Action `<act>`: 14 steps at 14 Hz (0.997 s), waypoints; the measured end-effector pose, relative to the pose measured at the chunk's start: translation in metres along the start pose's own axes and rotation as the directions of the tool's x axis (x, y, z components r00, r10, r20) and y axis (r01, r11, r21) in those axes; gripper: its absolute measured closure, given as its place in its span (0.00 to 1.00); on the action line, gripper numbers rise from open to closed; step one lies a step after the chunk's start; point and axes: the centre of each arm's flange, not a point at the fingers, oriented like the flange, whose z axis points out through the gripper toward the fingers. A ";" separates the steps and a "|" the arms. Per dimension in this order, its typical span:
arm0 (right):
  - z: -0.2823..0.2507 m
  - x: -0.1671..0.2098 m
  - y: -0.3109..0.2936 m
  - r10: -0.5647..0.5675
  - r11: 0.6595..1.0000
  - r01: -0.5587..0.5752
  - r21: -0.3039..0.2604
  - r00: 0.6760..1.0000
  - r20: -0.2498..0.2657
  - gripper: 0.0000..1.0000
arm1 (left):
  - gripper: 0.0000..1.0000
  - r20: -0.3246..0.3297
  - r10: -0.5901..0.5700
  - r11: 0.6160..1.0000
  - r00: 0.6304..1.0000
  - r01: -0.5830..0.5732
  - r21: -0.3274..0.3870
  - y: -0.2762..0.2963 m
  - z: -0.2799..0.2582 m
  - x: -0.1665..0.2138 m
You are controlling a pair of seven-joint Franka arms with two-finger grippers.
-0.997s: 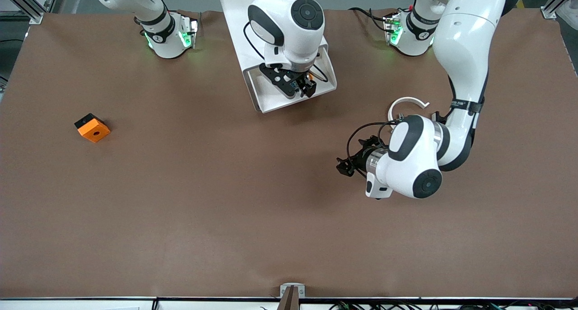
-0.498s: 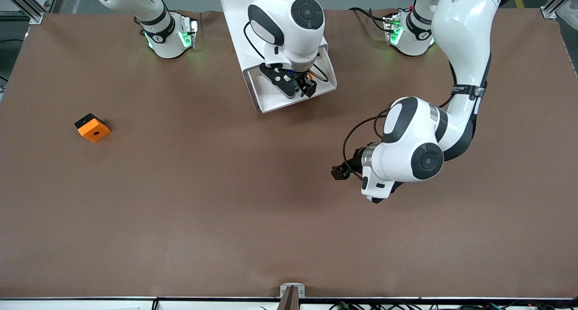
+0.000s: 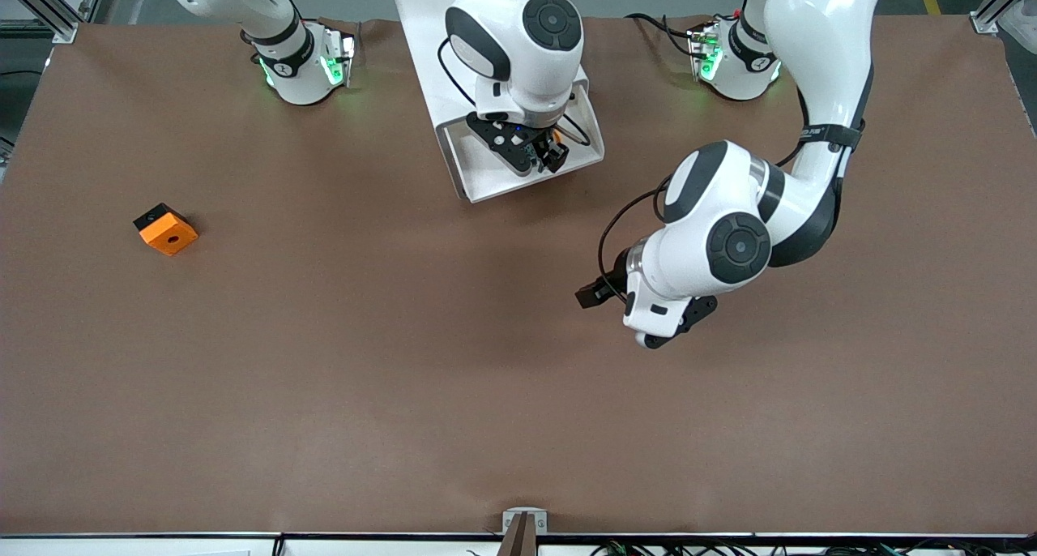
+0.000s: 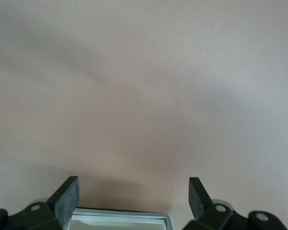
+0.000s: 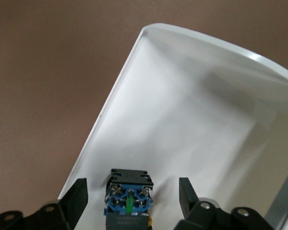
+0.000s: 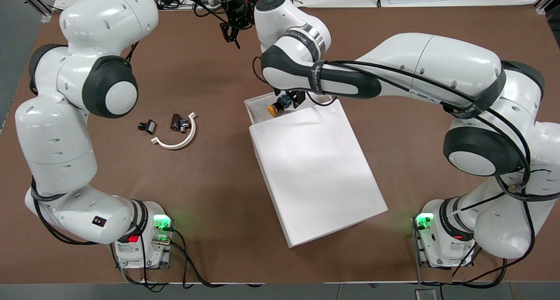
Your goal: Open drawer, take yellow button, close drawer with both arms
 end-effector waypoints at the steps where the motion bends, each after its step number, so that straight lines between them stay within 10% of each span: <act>1: 0.000 0.000 0.000 0.000 1.000 0.000 0.000 1.000 0.000 0.30 | 0.00 -0.016 0.012 1.000 1.000 -0.012 0.002 0.003 -0.001 -0.004; 4: -0.001 0.000 0.000 0.000 1.000 0.000 0.004 1.000 0.000 0.59 | 0.00 -0.059 0.052 0.998 0.997 -0.051 0.020 0.011 0.009 -0.020; 14: -0.088 0.067 0.008 -0.109 0.993 0.107 0.054 0.994 0.028 0.59 | 0.00 -0.112 0.117 0.990 0.987 -0.108 0.089 0.019 0.046 -0.070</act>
